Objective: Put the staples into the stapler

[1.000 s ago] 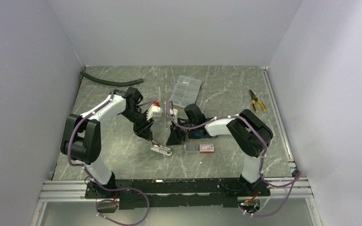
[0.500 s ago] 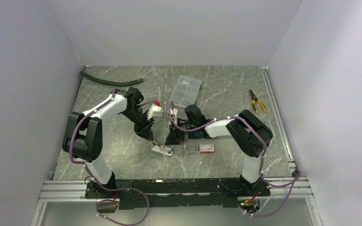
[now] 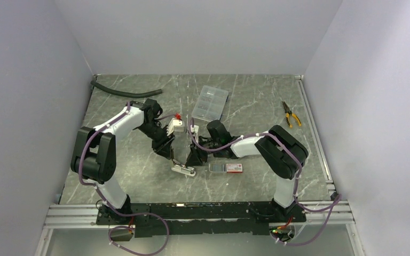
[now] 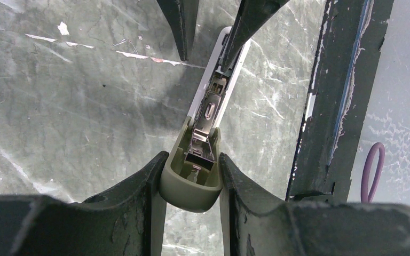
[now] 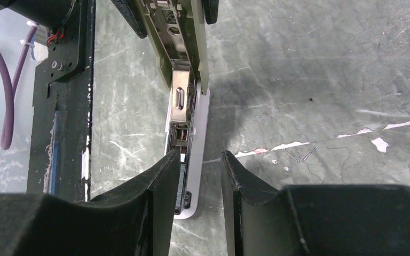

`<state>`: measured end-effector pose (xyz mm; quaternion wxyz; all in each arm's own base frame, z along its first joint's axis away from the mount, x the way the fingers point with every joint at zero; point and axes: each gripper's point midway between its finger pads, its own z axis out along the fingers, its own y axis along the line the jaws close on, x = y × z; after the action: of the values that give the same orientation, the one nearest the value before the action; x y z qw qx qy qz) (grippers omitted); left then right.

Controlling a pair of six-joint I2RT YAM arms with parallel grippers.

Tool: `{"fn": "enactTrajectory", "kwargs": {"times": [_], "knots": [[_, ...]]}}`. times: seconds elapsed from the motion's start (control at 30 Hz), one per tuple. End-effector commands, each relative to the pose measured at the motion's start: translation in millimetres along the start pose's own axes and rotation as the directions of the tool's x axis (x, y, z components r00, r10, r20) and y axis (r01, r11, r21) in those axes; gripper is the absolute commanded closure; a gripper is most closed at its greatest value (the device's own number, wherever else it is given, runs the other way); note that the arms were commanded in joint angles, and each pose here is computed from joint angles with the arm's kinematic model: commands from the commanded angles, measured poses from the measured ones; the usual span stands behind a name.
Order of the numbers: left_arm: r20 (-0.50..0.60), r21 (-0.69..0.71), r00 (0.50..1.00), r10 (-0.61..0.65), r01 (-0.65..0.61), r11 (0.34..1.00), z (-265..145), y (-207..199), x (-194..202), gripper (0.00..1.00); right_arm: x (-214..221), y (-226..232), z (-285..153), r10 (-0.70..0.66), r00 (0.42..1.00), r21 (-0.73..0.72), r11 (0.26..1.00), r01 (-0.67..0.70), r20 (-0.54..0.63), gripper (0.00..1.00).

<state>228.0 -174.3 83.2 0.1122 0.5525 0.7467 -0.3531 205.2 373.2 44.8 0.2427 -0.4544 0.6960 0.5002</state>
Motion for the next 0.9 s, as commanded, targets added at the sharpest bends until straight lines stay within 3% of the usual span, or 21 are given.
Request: {"fn": "enactTrajectory", "kwargs": {"times": [0.0,0.4,0.87], "knots": [[0.036,0.001,0.999,0.018,-0.018,1.000,-3,0,-14,0.97,-24,2,2,-0.085,0.995,0.011,0.996,0.084,0.044,0.63],[0.036,0.006,0.999,0.013,-0.013,1.000,-3,-1,-13,0.97,-22,-1,6,-0.095,0.995,0.046,0.995,0.093,0.022,0.66],[0.039,0.015,0.999,0.016,-0.016,1.000,-2,-3,-13,0.97,-24,-17,5,-0.141,0.990,0.155,0.978,0.138,0.005,0.82]]}}
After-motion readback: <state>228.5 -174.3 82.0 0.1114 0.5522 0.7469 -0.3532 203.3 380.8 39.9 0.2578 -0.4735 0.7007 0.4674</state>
